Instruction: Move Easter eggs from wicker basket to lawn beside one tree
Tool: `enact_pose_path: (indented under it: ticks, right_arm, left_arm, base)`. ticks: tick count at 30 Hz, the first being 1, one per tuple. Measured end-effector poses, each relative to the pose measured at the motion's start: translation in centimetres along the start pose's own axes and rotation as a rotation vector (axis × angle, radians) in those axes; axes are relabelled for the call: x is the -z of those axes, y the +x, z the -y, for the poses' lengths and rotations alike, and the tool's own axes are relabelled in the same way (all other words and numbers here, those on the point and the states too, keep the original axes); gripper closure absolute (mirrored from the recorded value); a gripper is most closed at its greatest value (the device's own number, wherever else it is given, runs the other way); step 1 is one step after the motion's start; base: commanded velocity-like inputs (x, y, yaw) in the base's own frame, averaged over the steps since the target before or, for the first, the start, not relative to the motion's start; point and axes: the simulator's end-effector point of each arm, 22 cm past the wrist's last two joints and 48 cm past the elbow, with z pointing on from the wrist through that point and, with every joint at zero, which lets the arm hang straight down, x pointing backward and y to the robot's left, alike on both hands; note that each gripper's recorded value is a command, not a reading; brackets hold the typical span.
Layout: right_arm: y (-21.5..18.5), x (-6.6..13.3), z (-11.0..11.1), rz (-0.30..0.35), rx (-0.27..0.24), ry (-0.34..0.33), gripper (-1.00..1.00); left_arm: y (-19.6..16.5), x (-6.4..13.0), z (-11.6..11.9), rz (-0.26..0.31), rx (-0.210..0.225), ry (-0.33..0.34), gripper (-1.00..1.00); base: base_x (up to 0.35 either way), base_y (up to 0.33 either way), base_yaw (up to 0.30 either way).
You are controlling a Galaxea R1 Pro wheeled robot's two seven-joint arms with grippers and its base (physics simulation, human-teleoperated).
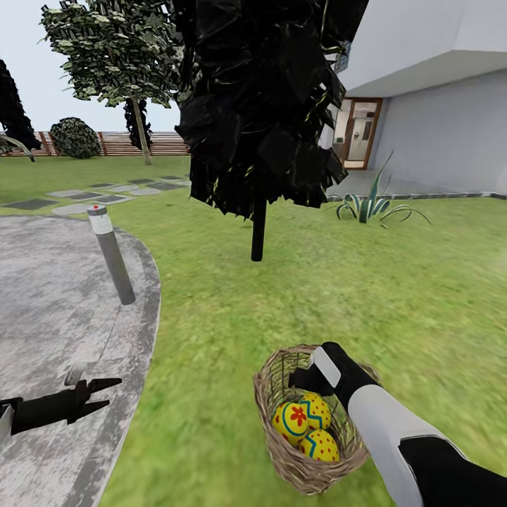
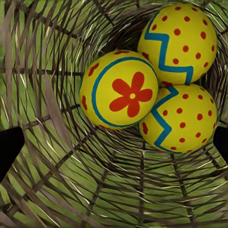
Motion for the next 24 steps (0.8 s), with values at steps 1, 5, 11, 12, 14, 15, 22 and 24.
enact_pose_path:
  ticks: [1,5,11,12,14,15,22,24]
  right_arm:
    - [0.2,-0.1,0.1,-0.004,-0.001,0.001,-1.00]
    - [0.3,-0.2,0.1,-0.006,-0.002,0.003,-1.00]
    - [1.0,-1.4,0.5,-0.007,-0.003,0.002,-1.00]
    - [1.1,-1.6,0.5,-0.007,-0.004,0.001,-1.00]
    - [1.2,-2.0,0.6,-0.010,-0.005,0.002,-1.00]
    - [1.3,-2.2,0.8,-0.013,-0.006,0.003,-1.00]
    - [1.5,-3.5,1.3,-0.030,-0.012,-0.003,-1.00]
    - [1.7,-3.9,1.4,-0.037,-0.013,-0.002,-1.00]
  left_arm:
    - [0.0,0.0,0.0,0.000,0.000,0.000,-1.00]
    - [0.0,0.1,0.0,0.001,0.000,-0.001,-1.00]
    - [0.6,-0.3,-1.2,0.001,0.001,-0.002,-1.00]
    - [0.7,-0.4,-1.4,0.001,0.001,-0.002,-1.00]
    - [0.8,-0.5,-1.8,-0.001,0.004,-0.004,-1.00]
    - [0.9,-0.6,-2.0,-0.003,0.007,-0.006,-1.00]
    - [1.4,-1.3,-3.2,-0.019,0.027,-0.021,-1.00]
    - [1.6,-1.5,-3.6,-0.023,0.032,-0.025,-1.00]
  base:
    - [0.016,0.012,0.000]
    - [0.006,0.004,0.000]
    - [0.000,0.000,0.000]
    - [0.000,0.000,0.000]
    - [0.000,0.000,0.000]
    - [0.000,0.000,0.000]
    - [0.000,0.000,0.000]
    - [0.000,0.000,0.000]
